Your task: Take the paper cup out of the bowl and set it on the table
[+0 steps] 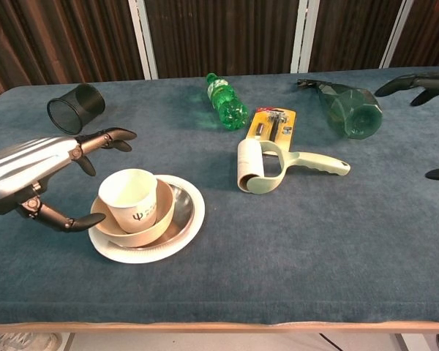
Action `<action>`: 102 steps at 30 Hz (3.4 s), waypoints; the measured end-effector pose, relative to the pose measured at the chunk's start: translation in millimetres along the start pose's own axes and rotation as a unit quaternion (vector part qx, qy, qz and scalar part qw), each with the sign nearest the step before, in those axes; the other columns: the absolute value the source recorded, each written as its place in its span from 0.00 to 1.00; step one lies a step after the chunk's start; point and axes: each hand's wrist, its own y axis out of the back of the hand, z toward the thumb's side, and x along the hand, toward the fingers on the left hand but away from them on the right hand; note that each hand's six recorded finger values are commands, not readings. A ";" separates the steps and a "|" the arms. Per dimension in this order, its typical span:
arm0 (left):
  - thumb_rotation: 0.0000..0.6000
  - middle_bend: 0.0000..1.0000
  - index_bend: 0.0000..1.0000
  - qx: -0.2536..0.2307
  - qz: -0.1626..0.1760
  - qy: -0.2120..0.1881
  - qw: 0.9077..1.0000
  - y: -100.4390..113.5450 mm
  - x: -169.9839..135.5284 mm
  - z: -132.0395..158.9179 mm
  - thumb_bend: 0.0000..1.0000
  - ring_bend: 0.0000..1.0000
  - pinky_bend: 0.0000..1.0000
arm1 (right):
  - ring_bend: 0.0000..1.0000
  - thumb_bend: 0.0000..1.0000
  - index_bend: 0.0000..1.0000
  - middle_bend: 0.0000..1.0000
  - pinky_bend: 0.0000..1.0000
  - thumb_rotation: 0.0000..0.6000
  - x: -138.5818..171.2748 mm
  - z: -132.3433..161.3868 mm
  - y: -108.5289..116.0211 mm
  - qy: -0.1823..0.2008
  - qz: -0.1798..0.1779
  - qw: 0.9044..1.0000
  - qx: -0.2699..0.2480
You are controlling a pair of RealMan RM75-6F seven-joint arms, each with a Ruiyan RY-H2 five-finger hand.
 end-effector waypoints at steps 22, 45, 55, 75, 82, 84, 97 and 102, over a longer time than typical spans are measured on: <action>1.00 0.15 0.07 0.022 -0.007 0.002 1.000 -24.9 20.6 23.8 0.30 0.12 0.31 | 0.00 0.11 0.01 0.00 0.01 1.00 135.9 -33.3 24.5 -0.139 -0.034 0.988 0.053; 1.00 0.43 0.27 0.018 0.012 0.017 1.000 -25.4 30.7 21.8 0.32 0.36 0.50 | 0.00 0.11 0.01 0.00 0.01 1.00 145.5 -26.4 21.3 -0.105 -0.021 0.993 0.045; 1.00 0.43 0.27 0.011 0.037 0.008 0.999 4.1 18.2 25.4 0.32 0.36 0.50 | 0.00 0.11 0.01 0.00 0.01 1.00 148.8 -23.9 21.0 -0.101 -0.022 0.993 0.048; 1.00 0.42 0.28 0.070 0.046 0.113 0.990 38.9 -42.2 -59.4 0.32 0.36 0.50 | 0.00 0.11 0.01 0.00 0.01 1.00 146.8 -16.0 6.9 -0.084 0.004 0.995 0.061; 1.00 0.39 0.28 0.085 0.022 0.150 0.985 16.1 -48.8 -88.1 0.32 0.34 0.49 | 0.00 0.11 0.01 0.00 0.01 1.00 149.5 -11.6 2.3 -0.072 0.013 0.995 0.067; 1.00 0.35 0.25 0.085 0.015 0.157 0.984 9.6 -49.9 -94.1 0.32 0.33 0.48 | 0.00 0.11 0.01 0.00 0.01 1.00 150.0 -11.7 1.5 -0.074 0.014 0.995 0.069; 1.00 0.03 0.01 0.079 0.000 0.163 0.983 -6.1 -54.2 -105.4 0.31 0.06 0.33 | 0.00 0.11 0.00 0.00 0.01 1.00 150.7 -12.6 -0.8 -0.090 0.017 0.993 0.071; 1.00 0.00 0.00 0.092 0.011 0.158 0.983 4.9 -63.1 -105.5 0.29 0.00 0.29 | 0.00 0.11 0.00 0.00 0.01 1.00 149.7 -13.7 0.0 -0.093 0.017 0.993 0.072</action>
